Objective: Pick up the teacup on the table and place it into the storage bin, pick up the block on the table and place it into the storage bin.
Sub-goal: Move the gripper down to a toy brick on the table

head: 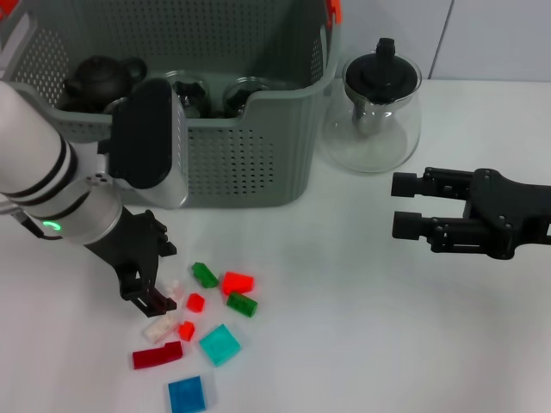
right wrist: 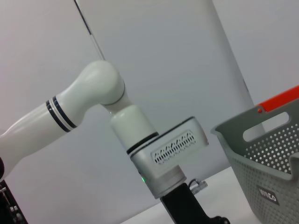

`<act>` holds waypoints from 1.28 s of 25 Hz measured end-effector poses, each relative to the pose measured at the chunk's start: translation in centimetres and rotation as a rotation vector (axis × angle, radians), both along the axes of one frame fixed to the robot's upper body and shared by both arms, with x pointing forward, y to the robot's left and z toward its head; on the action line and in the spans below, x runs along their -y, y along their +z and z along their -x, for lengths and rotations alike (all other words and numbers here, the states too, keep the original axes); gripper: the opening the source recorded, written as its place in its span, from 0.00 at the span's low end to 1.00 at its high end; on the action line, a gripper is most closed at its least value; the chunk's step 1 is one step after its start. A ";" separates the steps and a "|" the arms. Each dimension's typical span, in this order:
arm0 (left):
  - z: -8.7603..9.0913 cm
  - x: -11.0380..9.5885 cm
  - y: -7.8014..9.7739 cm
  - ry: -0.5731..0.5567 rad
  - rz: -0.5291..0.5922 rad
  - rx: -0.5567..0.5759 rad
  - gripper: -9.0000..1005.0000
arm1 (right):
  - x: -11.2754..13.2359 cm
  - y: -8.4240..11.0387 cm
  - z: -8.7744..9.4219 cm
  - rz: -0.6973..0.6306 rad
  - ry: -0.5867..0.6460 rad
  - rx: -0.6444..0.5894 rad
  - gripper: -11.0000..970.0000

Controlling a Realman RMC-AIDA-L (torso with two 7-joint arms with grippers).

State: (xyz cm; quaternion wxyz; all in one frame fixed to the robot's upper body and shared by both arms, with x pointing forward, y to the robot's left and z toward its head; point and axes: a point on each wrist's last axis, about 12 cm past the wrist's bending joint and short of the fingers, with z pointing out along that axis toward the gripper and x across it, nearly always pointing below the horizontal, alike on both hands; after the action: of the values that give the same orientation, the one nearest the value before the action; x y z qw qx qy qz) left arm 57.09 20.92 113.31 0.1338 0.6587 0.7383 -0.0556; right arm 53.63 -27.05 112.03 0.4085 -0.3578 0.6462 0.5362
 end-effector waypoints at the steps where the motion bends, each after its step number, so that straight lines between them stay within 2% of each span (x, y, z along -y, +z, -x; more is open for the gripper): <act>1: -0.1 0.1 -0.2 -0.002 -0.001 -0.003 0.75 | 0.0 0.0 0.0 -0.001 -0.002 0.000 0.82; 21: -0.2 0.1 -1.4 -0.009 -0.007 -0.013 0.64 | 0.1 0.0 0.0 -0.004 -0.011 0.007 0.82; 23: -0.2 0.2 -1.6 -0.009 -0.007 -0.016 0.40 | 0.1 0.0 0.0 -0.003 -0.011 0.007 0.82; 32: -0.2 0.3 -1.9 -0.007 -0.001 -0.020 0.39 | 0.2 -0.1 -0.1 -0.001 -0.015 0.006 0.82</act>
State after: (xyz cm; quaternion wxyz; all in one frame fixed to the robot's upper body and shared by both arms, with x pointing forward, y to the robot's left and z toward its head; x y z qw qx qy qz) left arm 57.31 20.62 111.44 0.1259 0.6607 0.7374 -0.0622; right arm 53.68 -27.20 111.98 0.4147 -0.3545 0.6472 0.5324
